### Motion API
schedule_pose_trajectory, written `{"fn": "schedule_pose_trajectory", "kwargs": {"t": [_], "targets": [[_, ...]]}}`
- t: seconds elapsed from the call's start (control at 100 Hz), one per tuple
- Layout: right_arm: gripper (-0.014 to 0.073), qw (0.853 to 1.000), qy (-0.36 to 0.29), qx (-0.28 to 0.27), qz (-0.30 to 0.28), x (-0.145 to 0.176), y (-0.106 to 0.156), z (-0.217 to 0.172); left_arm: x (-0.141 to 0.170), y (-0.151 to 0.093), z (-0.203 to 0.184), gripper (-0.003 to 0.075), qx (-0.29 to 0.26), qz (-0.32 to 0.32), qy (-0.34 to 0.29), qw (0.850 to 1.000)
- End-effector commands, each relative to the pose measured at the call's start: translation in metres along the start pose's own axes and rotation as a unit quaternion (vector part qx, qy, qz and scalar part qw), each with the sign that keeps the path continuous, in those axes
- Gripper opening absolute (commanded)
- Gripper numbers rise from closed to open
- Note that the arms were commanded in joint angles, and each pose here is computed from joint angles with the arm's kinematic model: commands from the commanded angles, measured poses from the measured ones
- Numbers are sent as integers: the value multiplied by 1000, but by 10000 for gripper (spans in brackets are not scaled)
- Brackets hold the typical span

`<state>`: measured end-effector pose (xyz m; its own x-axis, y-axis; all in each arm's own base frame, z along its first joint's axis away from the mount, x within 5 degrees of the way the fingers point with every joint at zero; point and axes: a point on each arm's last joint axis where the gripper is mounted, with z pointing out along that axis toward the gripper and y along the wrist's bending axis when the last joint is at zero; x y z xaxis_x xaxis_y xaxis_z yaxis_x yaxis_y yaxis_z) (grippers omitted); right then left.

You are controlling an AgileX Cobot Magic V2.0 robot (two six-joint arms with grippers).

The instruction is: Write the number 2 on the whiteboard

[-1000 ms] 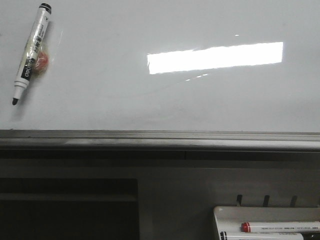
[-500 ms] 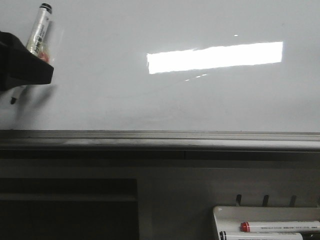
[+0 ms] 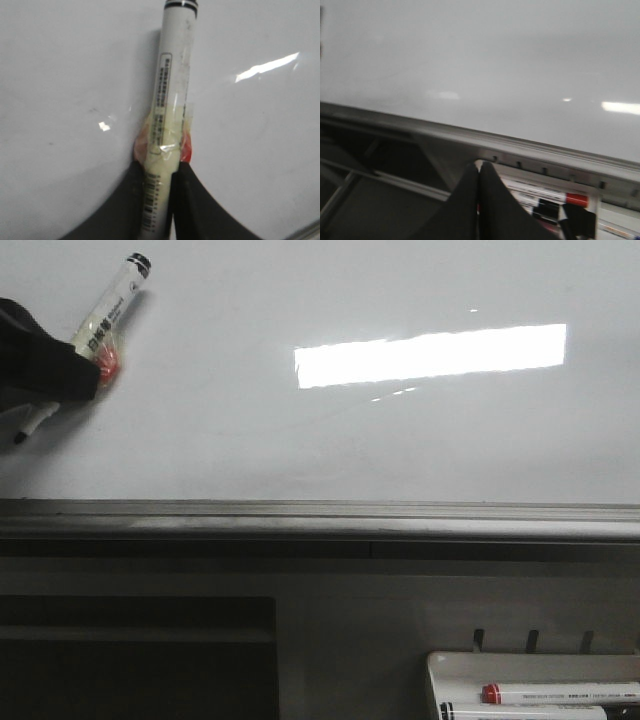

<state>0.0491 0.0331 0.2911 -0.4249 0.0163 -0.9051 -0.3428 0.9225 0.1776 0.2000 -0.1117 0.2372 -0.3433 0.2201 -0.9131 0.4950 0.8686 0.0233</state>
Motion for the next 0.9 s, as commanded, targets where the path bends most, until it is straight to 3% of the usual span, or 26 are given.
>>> {"fn": "schedule_pose_trajectory", "kwargs": {"t": [0.0,0.08,0.18,0.28,0.47,0.72,0.89], "targets": [[-70,998,-34,-59,-15,-21,9,5,-18,-10,-12,-20,23,46,-45,998],[-57,995,-35,-95,-26,-28,14,11,-21,-20,-22,-20,45,89,-49,994],[20,990,-29,-123,-65,-38,18,19,-25,-33,-37,-20,75,142,-63,985],[157,981,-13,-165,-101,-43,27,31,-29,-44,-50,-20,101,167,-87,977],[421,950,-9,-240,-198,-53,52,49,-27,-62,-64,-20,145,230,-99,957],[442,933,-20,-276,-229,-69,77,65,-20,-79,-69,-20,179,312,-91,929],[442,925,-28,-288,-246,-72,93,77,-20,-80,-70,-20,182,320,-93,925]]}}
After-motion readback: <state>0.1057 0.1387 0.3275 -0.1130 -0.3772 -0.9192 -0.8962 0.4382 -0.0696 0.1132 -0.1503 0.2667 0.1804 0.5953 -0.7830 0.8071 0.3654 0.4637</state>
